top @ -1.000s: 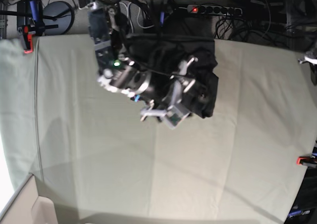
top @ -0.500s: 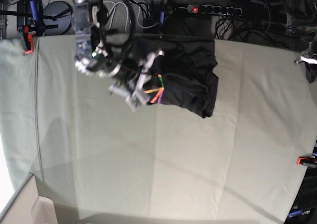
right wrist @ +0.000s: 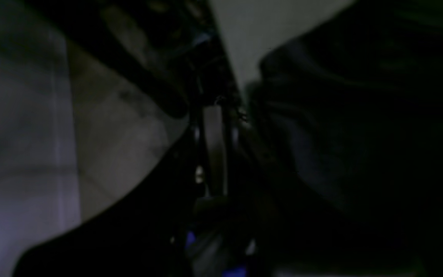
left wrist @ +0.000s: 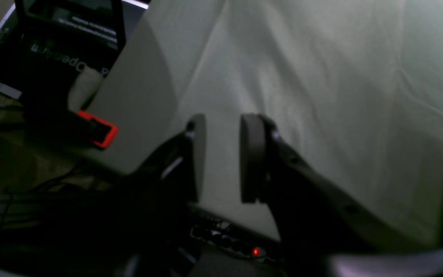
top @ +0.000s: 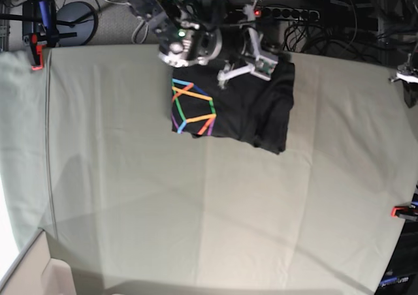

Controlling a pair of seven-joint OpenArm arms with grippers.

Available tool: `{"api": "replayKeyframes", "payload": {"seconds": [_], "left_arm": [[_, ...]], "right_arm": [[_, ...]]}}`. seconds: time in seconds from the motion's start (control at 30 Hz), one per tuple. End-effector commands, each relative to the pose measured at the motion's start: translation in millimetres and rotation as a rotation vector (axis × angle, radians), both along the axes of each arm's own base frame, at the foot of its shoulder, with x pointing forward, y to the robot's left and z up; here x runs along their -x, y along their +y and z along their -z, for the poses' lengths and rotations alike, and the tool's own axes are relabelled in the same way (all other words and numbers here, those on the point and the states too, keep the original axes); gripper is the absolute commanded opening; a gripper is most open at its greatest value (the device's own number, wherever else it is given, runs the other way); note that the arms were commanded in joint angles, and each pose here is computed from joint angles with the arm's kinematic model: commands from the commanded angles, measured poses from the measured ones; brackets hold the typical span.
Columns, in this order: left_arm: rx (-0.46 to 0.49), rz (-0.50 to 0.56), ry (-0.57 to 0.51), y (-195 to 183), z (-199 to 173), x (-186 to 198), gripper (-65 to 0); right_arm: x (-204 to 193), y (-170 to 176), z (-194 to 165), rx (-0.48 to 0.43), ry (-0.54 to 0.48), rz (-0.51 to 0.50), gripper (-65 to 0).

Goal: Layout the t-shirt on the table in an organized manner, then fold the t-shirt properly

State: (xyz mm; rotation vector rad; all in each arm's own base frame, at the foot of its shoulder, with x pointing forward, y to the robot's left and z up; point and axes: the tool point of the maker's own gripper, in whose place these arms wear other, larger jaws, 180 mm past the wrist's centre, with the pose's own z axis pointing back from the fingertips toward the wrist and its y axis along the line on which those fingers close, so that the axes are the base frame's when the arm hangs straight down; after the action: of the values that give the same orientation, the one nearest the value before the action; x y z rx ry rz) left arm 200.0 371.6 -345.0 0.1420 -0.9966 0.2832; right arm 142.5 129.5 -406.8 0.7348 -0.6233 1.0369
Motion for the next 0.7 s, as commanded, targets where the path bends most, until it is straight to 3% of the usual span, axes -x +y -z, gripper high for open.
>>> {"api": "replayKeyframes", "payload": {"seconds": [0.0,0.13,0.2,0.27,0.33,0.47,0.67], "left_arm": [[-0.024,0.011,-0.044,4,-15,-5,-50.2],[-0.003,0.020,-0.066,-4,-17,-9,-50.2],[0.051,0.025,-0.106,-20,-22,-13,-49.8],[0.105,0.072,-0.102,-43,-22,-21,-45.1],[0.166,0.131,-0.089,-70,-20,-29,-35.8],[0.308,0.237,-0.089,-128,-7,-51,-20.7],[0.480,0.316,-0.056,-202,22,-66,-16.2]], "right_arm": [[-10,4,-18,-0.056,-0.041,0.012,-65.0],[-25,-26,-25,-0.036,-0.083,0.083,-65.0],[-38,-50,-27,-0.015,-0.104,0.151,-65.0],[-45,-71,-27,0.010,-0.116,0.203,-65.0],[-49,-94,-27,0.042,-0.134,0.245,-63.1],[-56,-139,-20,0.106,-0.129,0.365,-50.4],[-62,-210,-10,0.195,-0.108,0.559,-32.4]]}}
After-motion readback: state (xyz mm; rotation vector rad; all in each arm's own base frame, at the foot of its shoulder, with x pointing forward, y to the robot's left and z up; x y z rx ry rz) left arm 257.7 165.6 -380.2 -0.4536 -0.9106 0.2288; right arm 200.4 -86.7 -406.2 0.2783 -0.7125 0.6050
